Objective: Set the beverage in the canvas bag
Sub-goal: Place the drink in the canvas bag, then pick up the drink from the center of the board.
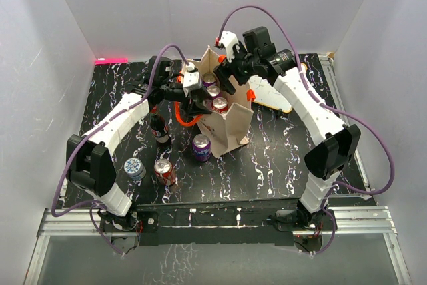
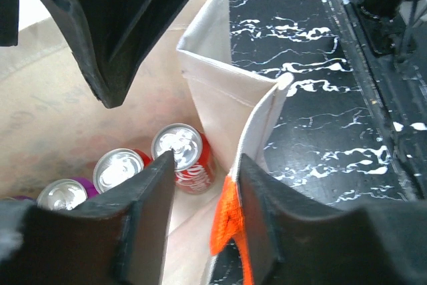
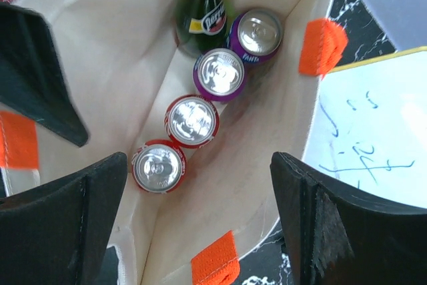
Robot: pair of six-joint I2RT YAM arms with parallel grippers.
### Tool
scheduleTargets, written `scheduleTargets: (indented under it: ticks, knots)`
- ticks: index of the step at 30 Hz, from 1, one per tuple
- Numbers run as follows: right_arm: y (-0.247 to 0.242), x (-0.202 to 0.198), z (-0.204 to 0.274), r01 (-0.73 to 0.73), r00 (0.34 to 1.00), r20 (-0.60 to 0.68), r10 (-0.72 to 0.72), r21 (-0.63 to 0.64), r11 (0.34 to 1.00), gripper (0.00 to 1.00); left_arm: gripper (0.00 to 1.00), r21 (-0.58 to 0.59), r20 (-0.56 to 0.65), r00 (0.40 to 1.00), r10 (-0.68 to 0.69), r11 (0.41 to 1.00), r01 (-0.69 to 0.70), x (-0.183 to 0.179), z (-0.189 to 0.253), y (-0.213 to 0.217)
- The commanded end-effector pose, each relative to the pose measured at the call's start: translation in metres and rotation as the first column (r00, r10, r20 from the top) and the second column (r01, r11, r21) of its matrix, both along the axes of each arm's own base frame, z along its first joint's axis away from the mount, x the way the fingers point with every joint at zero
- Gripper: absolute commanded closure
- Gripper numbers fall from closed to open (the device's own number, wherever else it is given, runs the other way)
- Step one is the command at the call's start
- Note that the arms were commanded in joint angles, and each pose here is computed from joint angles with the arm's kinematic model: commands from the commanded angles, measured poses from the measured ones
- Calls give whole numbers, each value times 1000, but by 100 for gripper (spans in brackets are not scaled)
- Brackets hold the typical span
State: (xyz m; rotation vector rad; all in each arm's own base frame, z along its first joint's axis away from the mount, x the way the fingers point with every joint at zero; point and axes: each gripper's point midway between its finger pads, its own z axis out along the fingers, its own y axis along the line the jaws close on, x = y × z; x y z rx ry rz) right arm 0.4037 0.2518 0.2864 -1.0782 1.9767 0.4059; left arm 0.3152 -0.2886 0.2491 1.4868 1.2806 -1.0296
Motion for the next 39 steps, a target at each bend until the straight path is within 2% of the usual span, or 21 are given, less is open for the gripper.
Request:
scheduleTargets:
  ticks: [1, 3, 7, 11, 14, 19, 22, 32, 39]
  knots:
    - [9, 17, 43, 21, 994, 101, -31, 100, 995, 8, 36, -63, 37, 998, 54, 997, -51, 15, 33, -2]
    - [11, 15, 52, 7, 992, 123, -21, 118, 993, 8, 26, -75, 45, 996, 80, 994, -77, 19, 43, -2]
    - [15, 4, 80, -73, 975, 220, 36, 160, 984, 8, 18, -107, 67, 985, 162, 982, -154, 27, 69, 1]
    - [11, 6, 91, -37, 974, 227, -4, 175, 984, 7, 16, -134, 92, 979, 180, 977, -167, 15, 90, 7]
    - [7, 13, 87, 23, 978, 198, -58, 178, 984, 7, 16, -90, 70, 978, 194, 978, -187, -3, 87, 17]
    - [5, 22, 88, 81, 973, 197, -122, 208, 975, 8, 14, 45, 162, 976, 148, 987, -157, -41, 66, 44]
    - [3, 29, 88, 117, 967, 200, -160, 210, 971, 8, 14, 148, 153, 983, 102, 981, -125, -65, 44, 59]
    - [0, 39, 53, 179, 966, 154, -210, 192, 965, 8, 22, 383, 15, 998, 57, 922, -58, -107, -25, 87]
    - [-2, 39, 70, 219, 951, 160, -265, 259, 941, 8, 23, 486, -48, 996, 72, 873, -40, -106, -71, 83]
